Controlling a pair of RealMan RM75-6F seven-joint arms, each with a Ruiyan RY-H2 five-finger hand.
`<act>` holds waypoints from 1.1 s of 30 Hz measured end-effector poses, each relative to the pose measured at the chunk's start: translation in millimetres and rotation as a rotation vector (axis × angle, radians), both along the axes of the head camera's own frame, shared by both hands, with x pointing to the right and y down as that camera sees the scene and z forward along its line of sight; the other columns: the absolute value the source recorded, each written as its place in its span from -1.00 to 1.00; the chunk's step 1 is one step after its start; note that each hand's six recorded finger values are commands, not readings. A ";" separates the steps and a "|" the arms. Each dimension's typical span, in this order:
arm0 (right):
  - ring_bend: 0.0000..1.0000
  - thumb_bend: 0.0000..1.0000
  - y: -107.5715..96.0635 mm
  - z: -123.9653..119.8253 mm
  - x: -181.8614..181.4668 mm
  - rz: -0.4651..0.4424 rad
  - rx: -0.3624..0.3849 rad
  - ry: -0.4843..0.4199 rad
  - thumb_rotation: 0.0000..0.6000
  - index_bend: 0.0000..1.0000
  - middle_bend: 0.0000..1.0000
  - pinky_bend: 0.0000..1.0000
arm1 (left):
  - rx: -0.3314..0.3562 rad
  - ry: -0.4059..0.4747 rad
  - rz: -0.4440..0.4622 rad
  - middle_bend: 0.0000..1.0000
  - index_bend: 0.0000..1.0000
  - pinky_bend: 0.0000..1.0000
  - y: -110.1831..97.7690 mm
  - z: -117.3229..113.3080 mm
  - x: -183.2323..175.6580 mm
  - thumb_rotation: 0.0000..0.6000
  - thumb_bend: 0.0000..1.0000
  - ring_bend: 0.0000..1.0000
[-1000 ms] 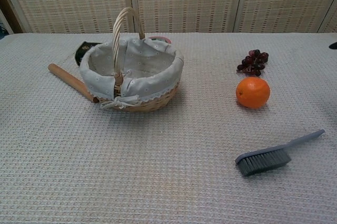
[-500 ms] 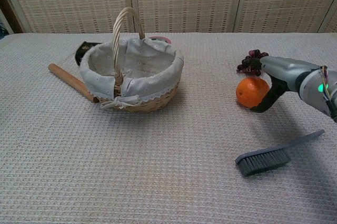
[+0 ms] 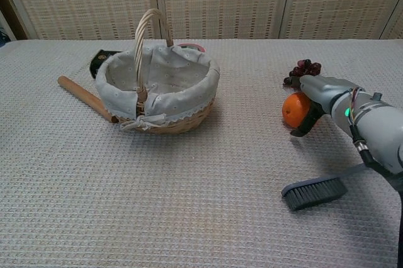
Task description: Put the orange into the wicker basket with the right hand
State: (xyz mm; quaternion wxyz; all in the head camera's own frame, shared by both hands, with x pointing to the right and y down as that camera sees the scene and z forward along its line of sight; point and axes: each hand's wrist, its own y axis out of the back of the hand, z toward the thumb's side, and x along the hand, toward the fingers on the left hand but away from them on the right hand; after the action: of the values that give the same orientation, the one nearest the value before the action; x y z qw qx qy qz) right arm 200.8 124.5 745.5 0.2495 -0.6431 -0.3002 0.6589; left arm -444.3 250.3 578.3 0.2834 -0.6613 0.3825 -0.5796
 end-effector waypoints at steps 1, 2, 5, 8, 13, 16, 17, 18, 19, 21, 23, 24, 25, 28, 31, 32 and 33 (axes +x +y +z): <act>-0.14 -0.60 -0.6 1.2 -1.0 0.001 0.007 -0.003 1.00 -0.75 -0.15 0.23 | 0.000 0.001 -0.001 -1.00 -1.00 -0.84 0.0 -0.1 0.0 1.00 -0.31 -1.00; 0.14 -0.54 -1.1 1.7 -3.8 0.001 0.018 -0.015 1.00 -0.74 0.07 0.48 | 0.001 0.002 -0.002 -1.00 -1.00 -0.84 -0.1 -0.1 -0.3 1.00 -0.31 -1.00; 0.44 -0.46 -2.3 -0.7 -12.3 -0.015 0.055 -0.052 1.00 -0.70 0.34 0.74 | -0.002 0.002 -0.005 -1.00 -1.00 -0.84 0.0 0.1 -0.9 1.00 -0.31 -1.00; 0.50 -0.44 -4.3 -7.8 -17.9 -0.026 0.097 -0.098 1.00 -0.66 0.38 0.77 | -0.002 0.004 -0.004 -1.00 -1.00 -0.84 0.0 -0.1 -0.6 1.00 -0.31 -1.00; 0.51 -0.44 -8.9 -27.6 -19.7 -0.013 0.138 -0.174 1.00 -0.61 0.39 0.77 | -0.003 0.005 -0.005 -1.00 -1.00 -0.84 0.4 -0.1 0.0 1.00 -0.31 -1.00; 0.51 -0.44 -15.7 -46.8 -21.3 0.005 0.168 -0.235 1.00 -0.57 0.39 0.77 | -0.004 0.004 -0.005 -1.00 -1.00 -0.84 0.4 0.2 0.6 1.00 -0.30 -1.00; 0.51 -0.44 -19.3 -55.7 -23.1 0.013 0.183 -0.263 1.00 -0.56 0.39 0.77 | -0.004 0.003 -0.005 -1.00 -1.00 -0.84 0.4 0.3 0.6 1.00 -0.30 -1.00; 0.51 -0.44 -22.4 -62.8 -24.8 0.019 0.196 -0.285 1.00 -0.55 0.39 0.77 | -0.004 0.002 -0.004 -1.00 -1.00 -0.84 0.5 0.4 0.8 1.00 -0.31 -1.00; 0.50 -0.44 -25.6 -70.2 -27.0 0.022 0.212 -0.307 1.00 -0.55 0.39 0.77 | -0.004 0.002 -0.004 -1.00 -1.00 -0.84 0.6 0.5 1.0 1.00 -0.31 -1.00; 0.50 -0.44 -33.2 -86.7 -33.5 0.021 0.252 -0.353 1.00 -0.52 0.39 0.76 | -0.006 0.002 -0.004 -1.00 -1.00 -0.84 1.0 0.6 1.4 1.00 -0.31 -1.00; 0.49 -0.44 -38.9 -99.7 -43.7 0.005 0.283 -0.388 1.00 -0.50 0.39 0.76 | -0.007 0.002 -0.006 -1.00 -1.00 -0.84 1.1 0.6 1.1 1.00 -0.30 -1.00; 0.49 -0.44 -40.3 -102.5 -47.8 -0.004 0.289 -0.394 1.00 -0.49 0.39 0.76 | -0.006 0.003 -0.008 -1.00 -1.00 -0.84 1.0 0.4 0.9 1.00 -0.30 -1.00; 0.49 -0.44 -41.4 -104.3 -52.0 -0.014 0.292 -0.396 1.00 -0.48 0.39 0.76 | -0.006 0.003 -0.010 -1.00 -1.00 -0.84 0.8 0.2 0.6 1.00 -0.30 -1.00; 0.47 -0.44 -43.7 -108.0 -70.7 -0.057 0.297 -0.397 1.00 -0.45 0.39 0.76 | -0.008 0.003 -0.013 -1.00 -1.00 -0.84 0.8 0.2 0.2 1.00 -0.30 -1.00; 0.46 -0.44 -43.2 -108.2 -96.6 -0.097 0.295 -0.410 1.00 -0.43 0.39 0.76 | -0.009 0.004 -0.013 -1.00 -1.00 -0.84 0.9 -0.1 0.2 1.00 -0.30 -1.00; 0.46 -0.44 -42.9 -107.5 -107.0 -0.108 0.293 -0.415 1.00 -0.41 0.39 0.76 | -0.009 0.005 -0.014 -1.00 -1.00 -0.84 1.0 -0.2 0.0 1.00 -0.30 -1.00; 0.46 -0.44 -42.8 -106.7 -114.5 -0.116 0.293 -0.417 1.00 -0.41 0.39 0.76 | -0.009 0.006 -0.016 -1.00 -1.00 -0.84 0.9 -0.4 -0.3 1.00 -0.30 -1.00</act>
State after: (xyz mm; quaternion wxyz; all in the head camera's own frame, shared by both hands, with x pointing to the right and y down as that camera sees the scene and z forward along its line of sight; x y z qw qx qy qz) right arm 86.3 81.7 638.9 0.3100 -0.7381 -0.4001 0.4461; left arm -444.6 251.2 577.9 0.2746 -0.6611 0.3862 -0.5816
